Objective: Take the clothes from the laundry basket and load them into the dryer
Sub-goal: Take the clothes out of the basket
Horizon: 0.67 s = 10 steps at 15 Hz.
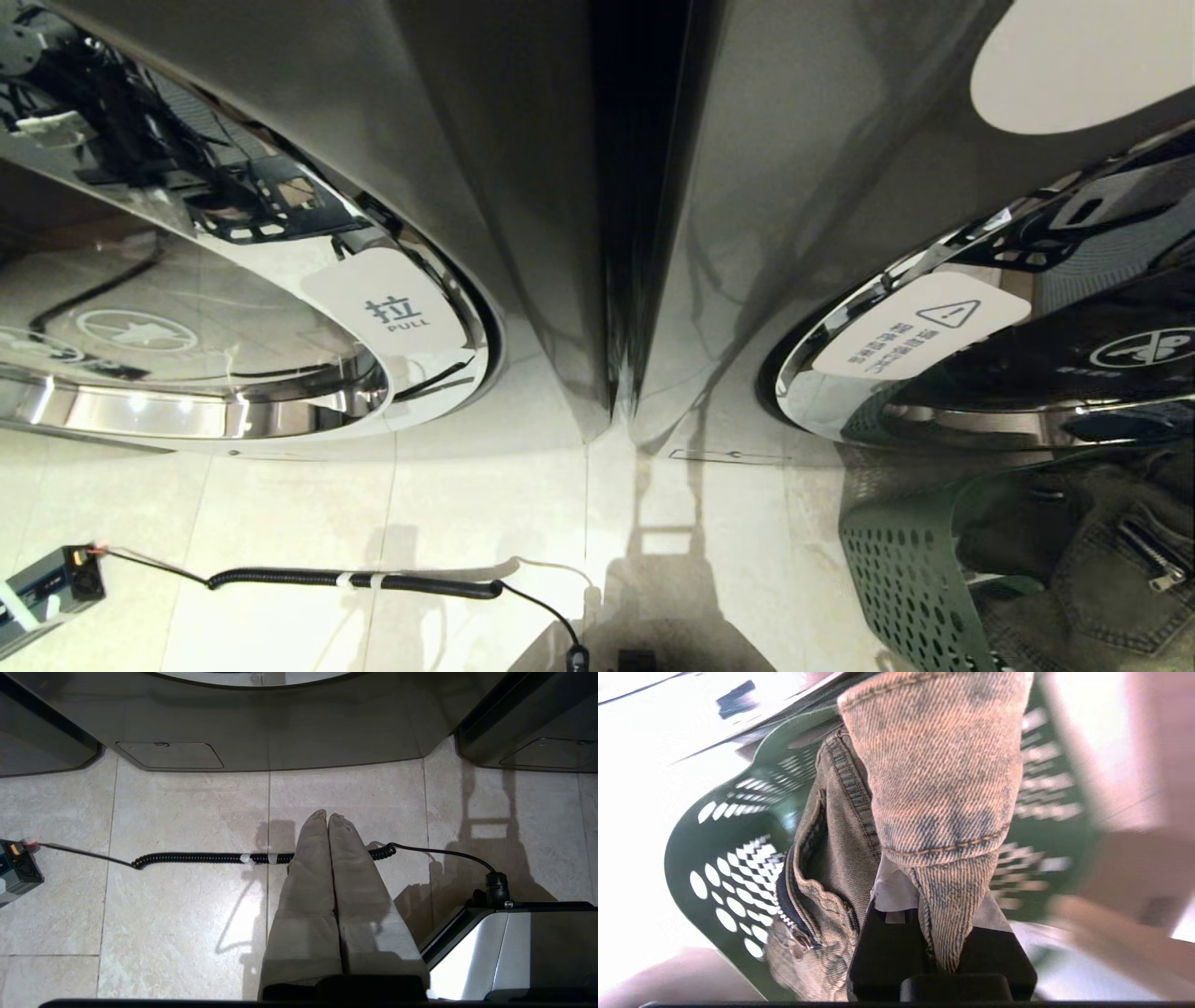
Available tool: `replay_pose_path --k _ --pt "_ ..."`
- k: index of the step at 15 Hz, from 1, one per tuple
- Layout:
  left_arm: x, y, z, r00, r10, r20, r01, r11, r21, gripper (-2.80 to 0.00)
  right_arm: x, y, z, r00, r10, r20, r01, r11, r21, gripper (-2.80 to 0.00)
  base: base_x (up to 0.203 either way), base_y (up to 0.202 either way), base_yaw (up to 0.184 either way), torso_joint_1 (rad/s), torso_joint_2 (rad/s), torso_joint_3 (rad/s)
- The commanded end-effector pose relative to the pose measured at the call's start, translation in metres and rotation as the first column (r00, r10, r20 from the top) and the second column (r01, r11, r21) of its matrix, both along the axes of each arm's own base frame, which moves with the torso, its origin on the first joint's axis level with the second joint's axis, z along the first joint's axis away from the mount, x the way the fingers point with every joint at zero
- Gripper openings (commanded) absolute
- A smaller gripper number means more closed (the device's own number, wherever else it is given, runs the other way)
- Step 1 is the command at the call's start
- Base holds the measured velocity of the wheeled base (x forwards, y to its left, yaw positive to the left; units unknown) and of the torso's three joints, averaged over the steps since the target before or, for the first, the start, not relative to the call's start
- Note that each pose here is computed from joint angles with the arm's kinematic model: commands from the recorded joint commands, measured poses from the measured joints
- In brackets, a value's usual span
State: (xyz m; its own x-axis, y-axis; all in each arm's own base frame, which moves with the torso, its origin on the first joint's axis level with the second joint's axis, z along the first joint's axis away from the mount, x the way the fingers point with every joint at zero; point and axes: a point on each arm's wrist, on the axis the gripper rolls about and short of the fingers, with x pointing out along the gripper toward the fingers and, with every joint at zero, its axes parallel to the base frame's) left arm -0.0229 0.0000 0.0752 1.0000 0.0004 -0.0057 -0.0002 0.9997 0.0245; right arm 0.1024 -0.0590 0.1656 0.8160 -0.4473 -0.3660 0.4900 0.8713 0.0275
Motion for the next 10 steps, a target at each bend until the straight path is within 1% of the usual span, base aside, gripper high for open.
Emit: replay_pose_path --k 1,3,4,5,6,7,8,9,10 --pt "0.0 0.0 0.0 1.0 0.001 0.001 -0.001 1.0 0.0 -2.8 -0.044 0.025 0.017 0.99 0.003 0.144 0.017 0.991 -0.136 -2.8 0.0 0.0 0.0 0.0 0.0 0.0" --pt "0.0 0.0 0.0 1.0 0.0 0.002 0.0 1.0 0.0 -2.8 -0.069 0.039 0.016 0.993 -0.001 0.12 0.029 0.972 -0.232 -2.8 0.0 0.0 0.0 0.0 0.0 0.0" --pt "0.0 0.0 0.0 1.0 0.001 0.001 -0.001 1.0 0.0 -2.8 -0.08 0.044 0.014 0.994 -0.018 0.107 0.047 0.959 -0.279 -2.8 0.0 0.0 0.0 0.0 0.0 0.0" --pt "0.0 0.0 0.0 1.0 0.0 0.001 0.0 1.0 0.0 -2.8 -0.088 0.049 0.015 0.994 -0.031 0.109 0.065 0.947 -0.315 -2.8 0.0 0.0 0.0 0.0 0.0 0.0" --pt "0.0 0.0 0.0 1.0 0.0 0.001 0.0 1.0 0.0 -2.8 -0.095 0.053 0.018 0.99 -0.027 0.136 0.073 0.937 -0.342 -2.8 0.0 0.0 0.0 0.0 0.0 0.0" --pt "0.0 0.0 0.0 1.0 0.0 0.001 0.0 1.0 0.0 -2.8 -0.099 0.056 0.019 0.987 0.006 0.159 0.051 0.934 -0.352 -2.8 0.0 0.0 0.0 0.0 0.0 0.0" --pt "0.0 0.0 0.0 1.0 0.0 0.001 0.0 1.0 0.0 -2.8 -0.103 0.058 0.019 0.98 0.079 0.183 -0.008 0.934 -0.358 -2.8 0.0 0.0 0.0 0.0 0.0 0.0" --pt "0.0 0.0 0.0 1.0 0.0 0.001 0.0 1.0 0.0 -2.8 -0.11 0.061 0.018 0.963 0.167 0.214 -0.079 0.926 -0.37 -2.8 0.0 0.0 0.0 0.0 0.0 0.0" --pt "0.0 0.0 0.0 1.0 0.001 0.003 -0.001 1.0 0.0 -2.8 -0.116 0.062 0.015 0.943 0.232 0.24 -0.129 0.916 -0.379 -2.8 0.0 0.0 0.0 0.0 0.0 0.0"
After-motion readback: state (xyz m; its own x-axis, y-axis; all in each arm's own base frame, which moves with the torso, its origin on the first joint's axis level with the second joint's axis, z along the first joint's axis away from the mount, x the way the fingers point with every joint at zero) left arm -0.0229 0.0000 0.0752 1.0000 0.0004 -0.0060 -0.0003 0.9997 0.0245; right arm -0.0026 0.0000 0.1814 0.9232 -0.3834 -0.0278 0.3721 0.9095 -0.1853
